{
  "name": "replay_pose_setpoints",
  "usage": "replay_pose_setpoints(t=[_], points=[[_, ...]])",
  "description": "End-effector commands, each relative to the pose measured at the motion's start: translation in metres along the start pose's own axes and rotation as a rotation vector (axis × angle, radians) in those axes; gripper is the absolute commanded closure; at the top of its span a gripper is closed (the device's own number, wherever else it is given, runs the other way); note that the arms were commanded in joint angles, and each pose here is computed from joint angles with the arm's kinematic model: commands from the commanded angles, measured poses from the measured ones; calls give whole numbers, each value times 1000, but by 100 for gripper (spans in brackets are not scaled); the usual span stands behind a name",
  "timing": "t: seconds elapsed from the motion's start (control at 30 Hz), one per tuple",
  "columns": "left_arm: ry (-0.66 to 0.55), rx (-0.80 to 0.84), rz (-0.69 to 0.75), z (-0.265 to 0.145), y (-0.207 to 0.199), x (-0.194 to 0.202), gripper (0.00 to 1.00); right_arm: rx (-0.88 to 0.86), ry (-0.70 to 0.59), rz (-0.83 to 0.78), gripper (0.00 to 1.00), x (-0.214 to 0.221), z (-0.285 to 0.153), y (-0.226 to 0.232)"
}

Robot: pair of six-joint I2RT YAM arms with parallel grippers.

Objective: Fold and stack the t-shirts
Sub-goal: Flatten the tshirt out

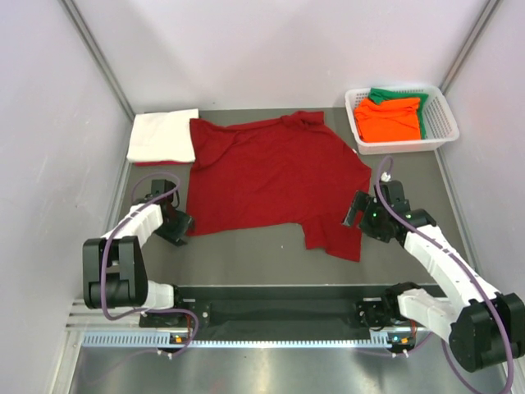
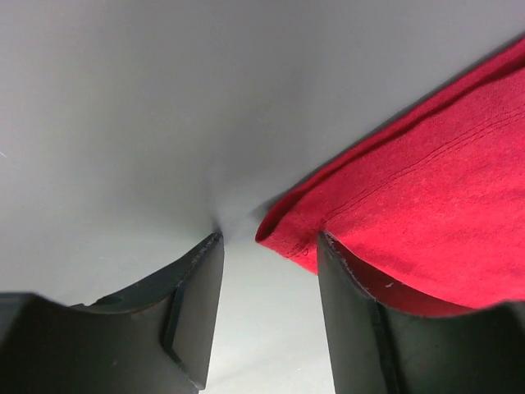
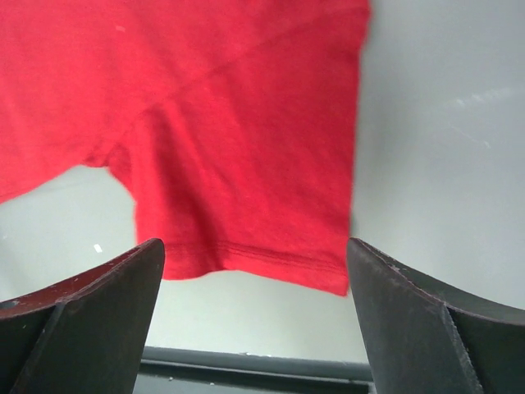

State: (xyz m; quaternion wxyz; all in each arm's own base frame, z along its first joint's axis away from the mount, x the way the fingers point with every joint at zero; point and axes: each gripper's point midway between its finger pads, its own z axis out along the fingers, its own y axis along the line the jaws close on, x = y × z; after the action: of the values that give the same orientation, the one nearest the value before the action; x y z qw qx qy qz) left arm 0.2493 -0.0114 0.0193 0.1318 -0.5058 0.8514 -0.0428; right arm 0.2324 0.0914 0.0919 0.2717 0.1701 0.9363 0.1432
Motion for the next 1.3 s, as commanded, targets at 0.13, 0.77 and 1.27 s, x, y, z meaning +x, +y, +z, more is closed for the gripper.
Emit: replay_pose_setpoints(t=[0.13, 0.77, 1.27], points=[[-34, 20, -39, 17, -7, -11, 49, 73, -12, 51, 9, 5, -2, -18], [-92, 227, 148, -29, -41, -22, 100, 208, 147, 39, 53, 53, 17, -57], [-75, 319, 143, -40, -48, -13, 100, 240, 230, 58, 57, 77, 31, -61]])
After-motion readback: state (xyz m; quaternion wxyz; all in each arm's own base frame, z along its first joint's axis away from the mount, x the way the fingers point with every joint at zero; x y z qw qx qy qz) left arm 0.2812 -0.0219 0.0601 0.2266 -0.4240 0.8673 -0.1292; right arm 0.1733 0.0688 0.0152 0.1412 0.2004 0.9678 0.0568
